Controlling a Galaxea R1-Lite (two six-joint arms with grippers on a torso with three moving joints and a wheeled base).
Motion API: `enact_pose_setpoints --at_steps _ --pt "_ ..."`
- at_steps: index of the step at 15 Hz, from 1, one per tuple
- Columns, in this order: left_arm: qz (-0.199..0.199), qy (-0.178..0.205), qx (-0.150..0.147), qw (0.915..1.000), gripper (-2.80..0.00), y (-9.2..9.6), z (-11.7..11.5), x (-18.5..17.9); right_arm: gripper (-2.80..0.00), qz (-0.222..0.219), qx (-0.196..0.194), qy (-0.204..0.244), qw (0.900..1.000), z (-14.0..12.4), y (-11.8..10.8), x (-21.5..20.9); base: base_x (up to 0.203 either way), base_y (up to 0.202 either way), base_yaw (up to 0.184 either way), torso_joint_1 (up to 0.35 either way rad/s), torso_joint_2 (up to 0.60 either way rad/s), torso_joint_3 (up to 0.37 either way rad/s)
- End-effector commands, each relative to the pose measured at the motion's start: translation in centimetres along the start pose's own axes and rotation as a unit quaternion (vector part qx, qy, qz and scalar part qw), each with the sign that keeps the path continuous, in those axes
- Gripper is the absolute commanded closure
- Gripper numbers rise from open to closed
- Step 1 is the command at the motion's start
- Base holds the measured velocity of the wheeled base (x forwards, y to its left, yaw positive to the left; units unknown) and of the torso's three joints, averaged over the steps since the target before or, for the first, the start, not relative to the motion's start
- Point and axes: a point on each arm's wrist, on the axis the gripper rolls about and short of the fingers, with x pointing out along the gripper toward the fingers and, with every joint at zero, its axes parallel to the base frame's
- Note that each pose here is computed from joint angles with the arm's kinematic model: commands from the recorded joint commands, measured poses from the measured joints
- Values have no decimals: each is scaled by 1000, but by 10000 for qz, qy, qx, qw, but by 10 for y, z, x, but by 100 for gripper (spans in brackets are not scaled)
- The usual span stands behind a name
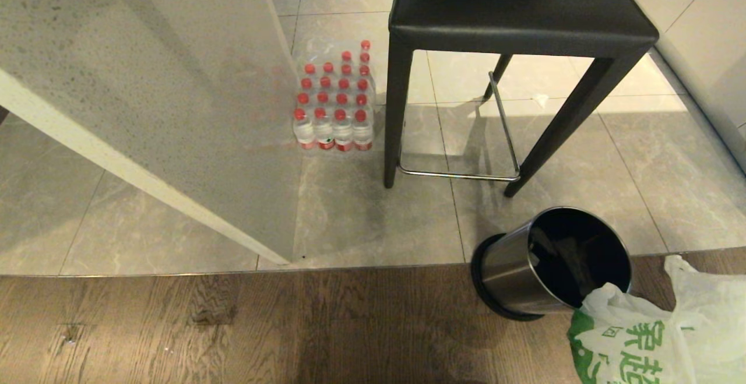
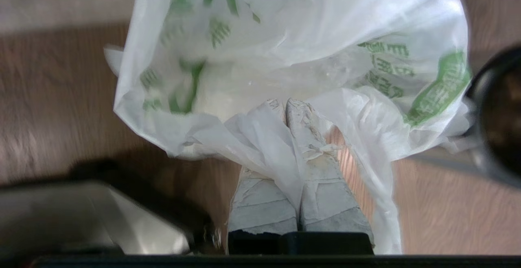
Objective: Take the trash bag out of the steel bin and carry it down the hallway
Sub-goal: Put the trash bag at the door
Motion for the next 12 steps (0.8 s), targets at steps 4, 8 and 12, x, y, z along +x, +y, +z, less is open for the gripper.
enact_pose_setpoints --at_steps 4,8,12 --pt "0 -2 1 10000 0 0 0 0 0 397 74 -1654 9854 -29 -1 -11 0 0 0 0 0 0" --pt "0 -2 1 10000 0 0 0 0 0 552 302 -1677 9838 -32 -1 -9 0 0 0 0 0 0" --pt "0 -2 1 10000 0 0 0 0 0 550 295 -1677 9839 -32 -1 -9 0 0 0 0 0 0"
